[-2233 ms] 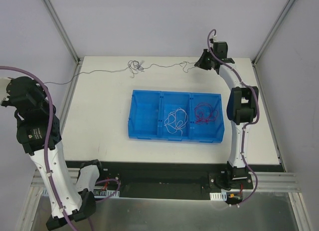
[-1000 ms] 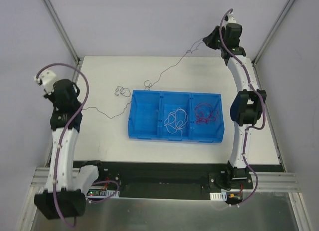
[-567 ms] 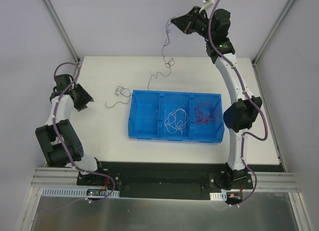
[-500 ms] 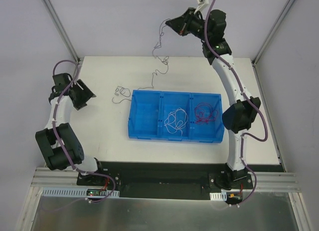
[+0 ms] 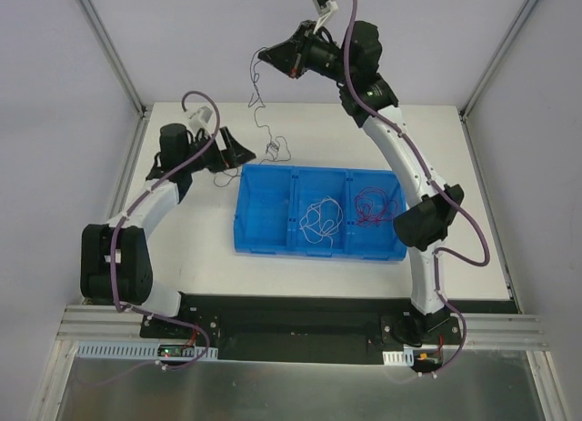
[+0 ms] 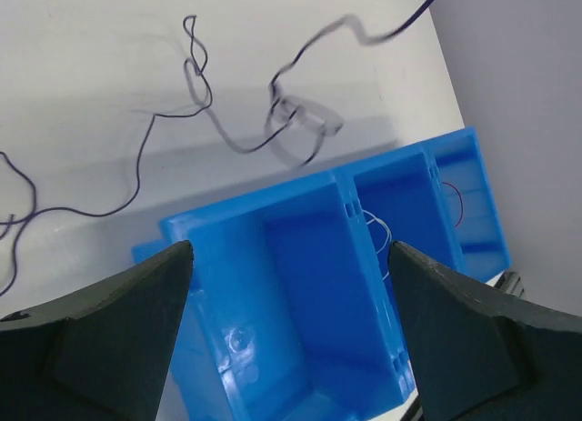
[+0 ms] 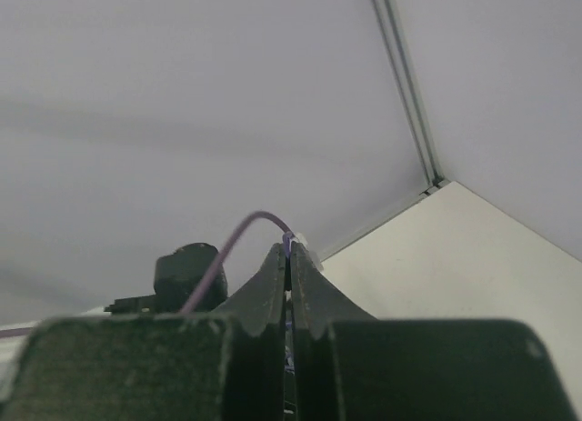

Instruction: Untangle the cables

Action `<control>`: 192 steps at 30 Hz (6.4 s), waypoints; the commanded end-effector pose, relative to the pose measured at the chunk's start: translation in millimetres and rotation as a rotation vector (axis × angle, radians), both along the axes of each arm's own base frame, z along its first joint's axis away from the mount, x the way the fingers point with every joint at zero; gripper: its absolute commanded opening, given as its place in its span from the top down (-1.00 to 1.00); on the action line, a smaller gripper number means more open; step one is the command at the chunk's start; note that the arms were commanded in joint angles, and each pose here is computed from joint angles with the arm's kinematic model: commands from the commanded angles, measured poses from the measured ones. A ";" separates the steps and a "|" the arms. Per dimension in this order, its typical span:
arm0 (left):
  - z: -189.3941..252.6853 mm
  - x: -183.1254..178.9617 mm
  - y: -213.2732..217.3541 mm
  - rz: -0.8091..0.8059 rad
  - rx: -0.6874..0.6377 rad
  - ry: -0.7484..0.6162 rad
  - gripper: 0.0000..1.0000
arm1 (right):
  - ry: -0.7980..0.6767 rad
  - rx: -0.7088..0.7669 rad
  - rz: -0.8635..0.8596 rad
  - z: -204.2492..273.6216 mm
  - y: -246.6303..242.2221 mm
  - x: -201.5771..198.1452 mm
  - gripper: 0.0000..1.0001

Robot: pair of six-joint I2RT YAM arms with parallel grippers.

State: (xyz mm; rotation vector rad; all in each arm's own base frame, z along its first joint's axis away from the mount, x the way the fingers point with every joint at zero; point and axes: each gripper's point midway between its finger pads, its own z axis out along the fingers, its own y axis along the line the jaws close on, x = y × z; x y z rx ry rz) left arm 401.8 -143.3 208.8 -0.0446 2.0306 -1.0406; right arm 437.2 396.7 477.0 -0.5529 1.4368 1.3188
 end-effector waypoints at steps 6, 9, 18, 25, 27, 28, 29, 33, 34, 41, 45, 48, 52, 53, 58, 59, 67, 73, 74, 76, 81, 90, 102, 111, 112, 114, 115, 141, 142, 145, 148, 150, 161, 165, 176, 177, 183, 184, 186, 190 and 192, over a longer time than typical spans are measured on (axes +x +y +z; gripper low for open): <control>42.7 28.7 -54.1 -0.053 0.042 -0.362 -0.98 | -0.123 0.043 0.081 48.4 8.0 -54.0 0.98; 43.4 45.3 -64.7 -0.063 0.003 -0.383 -0.98 | -0.113 0.040 0.082 44.4 11.1 -52.9 0.99; -28.3 137.5 -3.7 0.287 0.160 -0.093 0.10 | -0.119 0.054 0.122 64.8 -0.2 -79.0 0.99; -131.7 147.5 75.1 0.429 0.205 0.315 0.24 | -0.112 0.000 0.094 79.0 -34.2 -108.6 0.99; -153.8 130.0 87.4 0.434 0.235 0.395 0.24 | -0.119 0.005 0.090 84.9 -45.4 -118.5 0.99; -163.3 117.9 89.2 0.436 0.236 0.433 0.24 | -0.130 0.003 0.085 87.0 -50.4 -123.4 0.99; -169.4 106.8 89.5 0.438 0.216 0.468 0.23 | -0.143 0.003 0.079 89.6 -57.1 -129.2 0.99; -175.3 77.8 99.7 0.456 0.110 0.568 0.20 | -0.178 0.008 0.011 96.0 -91.8 -138.0 0.99; -174.3 72.5 106.1 0.464 0.079 0.590 0.20 | -0.185 0.016 -0.005 98.5 -100.6 -139.8 0.99; -157.8 51.4 135.1 0.516 0.068 0.575 0.17 | -0.169 0.086 -0.072 97.2 -128.8 -118.9 0.99; -104.1 57.5 126.8 0.469 0.029 0.418 0.08 | -0.167 0.088 -0.061 94.7 -126.0 -111.8 0.99; -51.2 61.4 106.2 0.372 -0.068 0.254 -0.18 | -0.158 0.089 -0.059 93.3 -123.7 -105.1 0.99; 19.9 58.1 65.6 0.203 -0.100 0.019 -0.56 | -0.145 0.113 -0.025 98.1 -117.1 -98.7 0.98; 35.5 53.5 53.6 0.166 -0.100 -0.045 -0.60 | -0.139 0.122 -0.006 100.4 -115.0 -99.0 0.99; 72.7 20.9 -25.8 -0.094 -0.056 -0.301 -0.57 | -0.127 0.148 0.078 114.1 -103.2 -99.0 0.99; 72.2 11.6 -47.9 -0.164 -0.026 -0.347 -0.56 | -0.125 0.143 0.086 114.9 -102.4 -99.4 0.99; 28.9 -5.1 -113.5 -0.301 0.070 -0.358 -0.64 | -0.156 0.123 0.071 122.2 -108.9 -109.8 0.99; 27.6 -19.7 -110.8 -0.302 0.068 -0.335 -0.39 | -0.165 0.120 0.028 128.3 -125.3 -109.7 0.99; 30.7 -24.9 -109.0 -0.307 0.068 -0.345 -0.43 | -0.166 0.119 0.020 128.4 -128.3 -110.1 0.99; 33.8 -35.2 -104.9 -0.308 0.066 -0.351 -0.60 | -0.171 0.110 0.002 125.4 -133.5 -110.2 0.99; 33.4 -52.9 -92.2 -0.258 0.044 -0.377 -0.92 | -0.172 0.103 -0.041 120.2 -144.9 -108.2 0.98; -4.5 -12.9 -106.3 -0.253 -0.091 0.070 -0.14 | -0.176 0.100 -0.038 117.7 -147.7 -111.1 0.98; -28.8 -12.1 -142.2 -0.285 -0.177 0.221 0.05 | -0.177 0.113 -0.031 118.3 -149.2 -112.5 0.99; -38.4 3.6 -159.5 -0.277 -0.174 0.243 0.38 | -0.177 0.126 -0.015 117.3 -147.8 -114.4 0.99; -40.0 5.0 -160.8 -0.276 -0.175 0.246 0.53 | -0.174 0.125 -0.013 116.4 -147.6 -114.3 0.99; -34.8 7.8 -161.2 -0.276 -0.174 0.225 0.88 | -0.180 0.124 -0.013 116.7 -147.7 -114.9 0.99; -28.5 8.1 -160.2 -0.272 -0.171 0.204 1.00 | -0.178 0.123 -0.013 115.6 -147.4 -113.9 0.99; -149.6 -32.7 186.7 0.679 -0.136 0.657 1.00 | -0.087 0.129 -0.329 77.9 -244.1 -30.9 0.99; -150.5 -33.3 188.8 0.687 -0.128 0.660 1.00 | -0.086 0.128 -0.346 76.1 -250.5 -28.7 0.99; -149.1 -34.9 193.8 0.705 -0.099 0.662 1.00 | -0.083 0.123 -0.393 70.8 -264.8 -24.7 0.99; -148.2 -42.5 206.9 0.771 -0.042 0.666 1.00 | -0.084 0.113 -0.393 68.5 -268.0 -22.2 0.98; -144.5 -49.0 221.8 0.836 -0.002 0.645 1.00 | -0.078 0.111 -0.405 67.3 -273.5 -20.4 0.99; -128.5 -53.7 259.9 0.899 0.088 0.628 1.00 | 0.020 0.183 -0.573 43.5 -338.8 15.1 0.99; -131.8 -44.9 249.2 0.845 0.016 0.635 1.00 | -0.011 0.236 -0.410 62.6 -312.7 6.6 0.99; -95.9 -18.3 208.8 0.596 -0.216 0.502 0.56 | -0.101 0.137 -0.213 87.2 -217.8 -54.7 0.99; -91.8 -18.3 207.8 0.590 -0.218 0.487 0.50 | -0.115 0.129 -0.180 89.8 -206.1 -66.2 0.99; -76.5 -17.7 197.2 0.545 -0.277 0.420 0.08 | -0.208 0.086 -0.156 92.4 -170.1 -118.1 0.99; -76.2 -18.1 195.4 0.538 -0.287 0.420 0.02 | -0.211 0.088 -0.157 91.0 -164.7 -122.4 0.99; -74.9 -17.4 194.3 0.531 -0.298 0.415 -0.07 | -0.222 0.083 -0.124 91.3 -153.0 -131.5 0.99; -70.3 -16.5 192.6 0.522 -0.312 0.397 -0.25 | -0.193 0.068 -0.011 83.7 -125.6 -143.3 0.99; -67.8 -16.3 191.5 0.516 -0.318 0.386 -0.29 | -0.170 0.057 0.007 78.2 -117.6 -142.2 0.99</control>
